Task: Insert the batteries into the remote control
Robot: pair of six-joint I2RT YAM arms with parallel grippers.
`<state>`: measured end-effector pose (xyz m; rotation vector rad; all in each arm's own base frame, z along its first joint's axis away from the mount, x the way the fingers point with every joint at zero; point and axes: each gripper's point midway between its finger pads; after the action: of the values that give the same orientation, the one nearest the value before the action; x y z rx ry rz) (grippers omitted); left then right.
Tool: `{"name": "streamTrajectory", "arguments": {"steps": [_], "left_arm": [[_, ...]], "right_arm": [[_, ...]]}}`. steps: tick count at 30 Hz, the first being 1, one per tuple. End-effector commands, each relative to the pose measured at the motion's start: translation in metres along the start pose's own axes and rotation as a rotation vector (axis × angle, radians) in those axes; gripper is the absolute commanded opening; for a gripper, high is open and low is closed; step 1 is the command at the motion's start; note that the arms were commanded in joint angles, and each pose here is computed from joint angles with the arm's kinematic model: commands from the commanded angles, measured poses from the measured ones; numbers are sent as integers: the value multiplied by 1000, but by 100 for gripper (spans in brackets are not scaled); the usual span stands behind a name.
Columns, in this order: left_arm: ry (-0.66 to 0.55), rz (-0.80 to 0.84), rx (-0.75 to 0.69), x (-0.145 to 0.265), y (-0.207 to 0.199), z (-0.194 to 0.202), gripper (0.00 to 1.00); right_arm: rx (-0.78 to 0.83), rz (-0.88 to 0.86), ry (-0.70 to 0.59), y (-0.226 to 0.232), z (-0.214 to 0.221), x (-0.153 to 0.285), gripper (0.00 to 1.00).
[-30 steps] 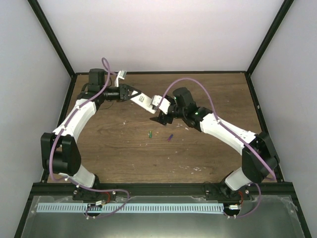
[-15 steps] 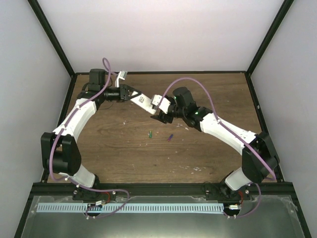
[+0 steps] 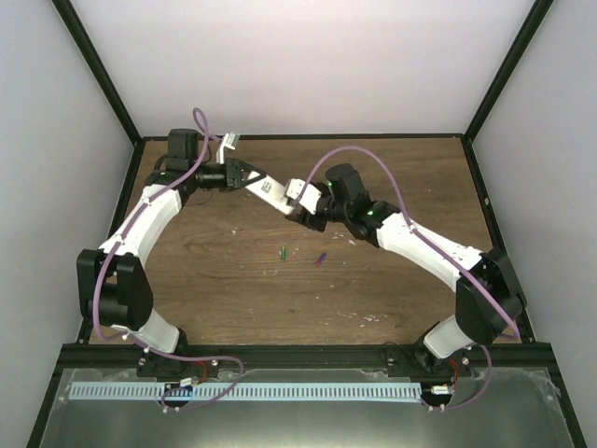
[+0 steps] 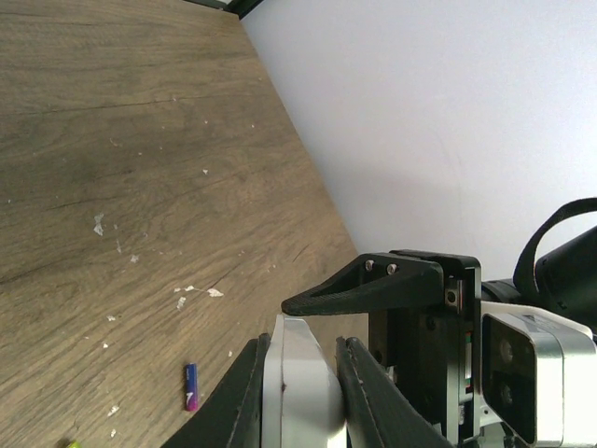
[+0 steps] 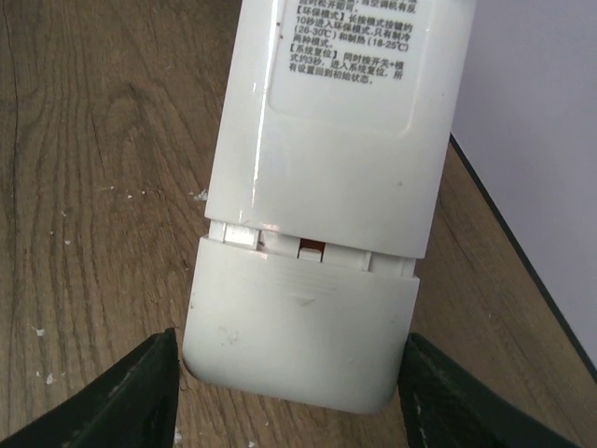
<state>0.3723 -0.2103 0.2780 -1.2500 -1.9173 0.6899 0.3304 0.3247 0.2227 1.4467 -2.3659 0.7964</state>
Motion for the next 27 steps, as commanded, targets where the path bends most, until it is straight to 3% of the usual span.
{"name": "streamTrajectory", "arguments": {"steps": [1,27], "left_arm": [[-3,10,-29,-1,-5,-6,0],[-6,-4,-33,0,-5,-9,0]], "right_arm": [[12,27,-30,-12,-17,5,53],[16,37,3,-13,-8,1,33]]}}
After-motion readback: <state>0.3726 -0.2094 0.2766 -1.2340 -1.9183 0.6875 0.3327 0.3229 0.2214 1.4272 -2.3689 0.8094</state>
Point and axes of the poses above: each gripper's point midway between its finger pads, its own x axis back along the fingers, its own y axis along the line the jaws close on, z = x × y, and after that the axes turned 4 degrees about -x, right-handed
